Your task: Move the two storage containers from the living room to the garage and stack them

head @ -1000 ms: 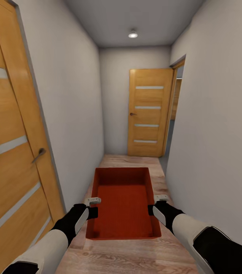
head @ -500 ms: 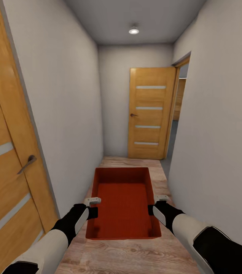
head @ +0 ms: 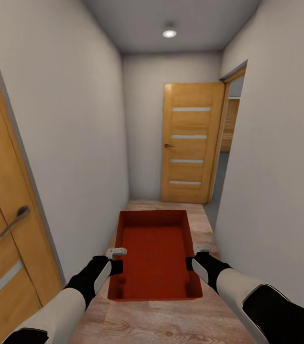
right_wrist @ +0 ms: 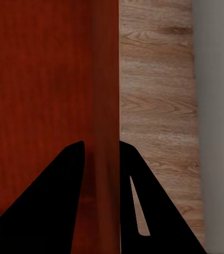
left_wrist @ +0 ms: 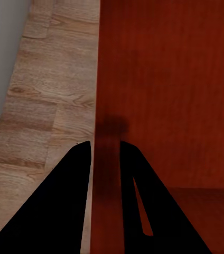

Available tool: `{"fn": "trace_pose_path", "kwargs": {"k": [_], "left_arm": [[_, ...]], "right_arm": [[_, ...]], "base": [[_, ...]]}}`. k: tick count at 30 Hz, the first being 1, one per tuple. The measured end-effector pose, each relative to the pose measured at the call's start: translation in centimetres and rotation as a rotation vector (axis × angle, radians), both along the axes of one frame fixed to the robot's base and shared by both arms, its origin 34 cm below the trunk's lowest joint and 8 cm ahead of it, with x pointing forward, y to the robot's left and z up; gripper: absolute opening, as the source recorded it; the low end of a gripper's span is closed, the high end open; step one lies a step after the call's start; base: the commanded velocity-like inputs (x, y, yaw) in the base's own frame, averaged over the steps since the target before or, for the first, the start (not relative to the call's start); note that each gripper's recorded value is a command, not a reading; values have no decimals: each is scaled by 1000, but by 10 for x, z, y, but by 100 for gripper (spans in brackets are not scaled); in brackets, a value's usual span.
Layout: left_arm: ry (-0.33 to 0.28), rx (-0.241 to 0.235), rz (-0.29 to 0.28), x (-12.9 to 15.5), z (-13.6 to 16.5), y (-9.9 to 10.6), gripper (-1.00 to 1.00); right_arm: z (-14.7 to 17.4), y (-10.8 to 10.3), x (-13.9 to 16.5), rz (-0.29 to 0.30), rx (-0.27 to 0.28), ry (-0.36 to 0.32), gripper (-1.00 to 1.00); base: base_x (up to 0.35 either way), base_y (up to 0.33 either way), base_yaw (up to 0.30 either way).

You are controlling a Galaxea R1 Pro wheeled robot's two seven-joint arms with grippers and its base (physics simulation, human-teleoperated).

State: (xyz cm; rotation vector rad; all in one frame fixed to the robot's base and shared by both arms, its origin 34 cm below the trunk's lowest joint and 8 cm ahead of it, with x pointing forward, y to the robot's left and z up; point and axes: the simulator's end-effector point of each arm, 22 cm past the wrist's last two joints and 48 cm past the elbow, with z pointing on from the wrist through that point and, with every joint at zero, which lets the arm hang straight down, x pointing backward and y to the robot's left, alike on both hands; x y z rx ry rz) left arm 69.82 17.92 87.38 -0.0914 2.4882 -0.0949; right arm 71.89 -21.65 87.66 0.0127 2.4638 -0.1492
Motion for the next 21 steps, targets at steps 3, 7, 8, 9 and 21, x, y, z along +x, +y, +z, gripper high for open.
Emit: {"fn": "trace_pose_path", "kwargs": {"k": [3,7,8,9,21], "left_arm": [[0,0,0,0,0,0,-100],[0,0,0,0,0,0,-100],[0,0,0,0,0,0,-100],[0,0,0,0,0,0,-100],[0,0,0,0,0,0,-100]], "right_arm": [[0,0,0,0,0,0,-100],[0,0,0,1,0,0,-100],[0,0,0,0,0,0,-100],[0,0,0,0,0,0,-100],[0,0,0,-1,0,0,-100]], "base": [[322,0,0],[322,0,0],[322,0,0],[322,0,0],[322,0,-90]]}}
